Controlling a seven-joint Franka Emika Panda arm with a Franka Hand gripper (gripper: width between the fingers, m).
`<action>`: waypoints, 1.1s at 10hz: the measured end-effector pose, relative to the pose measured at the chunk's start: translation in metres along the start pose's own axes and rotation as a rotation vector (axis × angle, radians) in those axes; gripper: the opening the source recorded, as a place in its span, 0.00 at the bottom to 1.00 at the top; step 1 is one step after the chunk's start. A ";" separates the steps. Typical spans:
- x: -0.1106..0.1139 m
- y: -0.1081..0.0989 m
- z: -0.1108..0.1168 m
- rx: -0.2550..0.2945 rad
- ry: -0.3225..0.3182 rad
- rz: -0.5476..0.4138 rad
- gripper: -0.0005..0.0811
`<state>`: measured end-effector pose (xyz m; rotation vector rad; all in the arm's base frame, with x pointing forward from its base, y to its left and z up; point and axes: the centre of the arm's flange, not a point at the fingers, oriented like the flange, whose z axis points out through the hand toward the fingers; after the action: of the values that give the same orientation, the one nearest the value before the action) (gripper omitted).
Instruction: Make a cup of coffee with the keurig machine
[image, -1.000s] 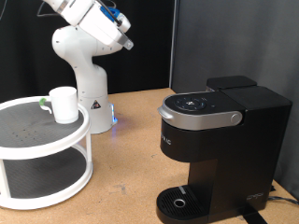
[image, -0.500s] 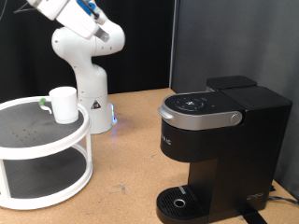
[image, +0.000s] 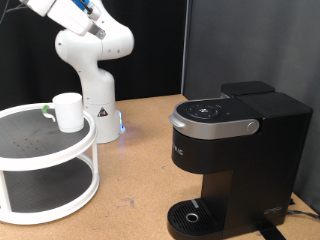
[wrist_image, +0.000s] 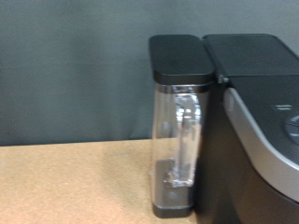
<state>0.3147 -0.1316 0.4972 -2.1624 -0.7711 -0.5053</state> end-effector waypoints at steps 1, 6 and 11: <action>-0.008 0.000 -0.003 0.025 -0.014 -0.011 0.01; -0.061 -0.001 -0.056 -0.016 0.008 -0.037 0.01; -0.094 -0.004 -0.101 0.000 0.005 -0.026 0.01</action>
<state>0.2323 -0.2415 0.5085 -2.1524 -0.7975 -0.5242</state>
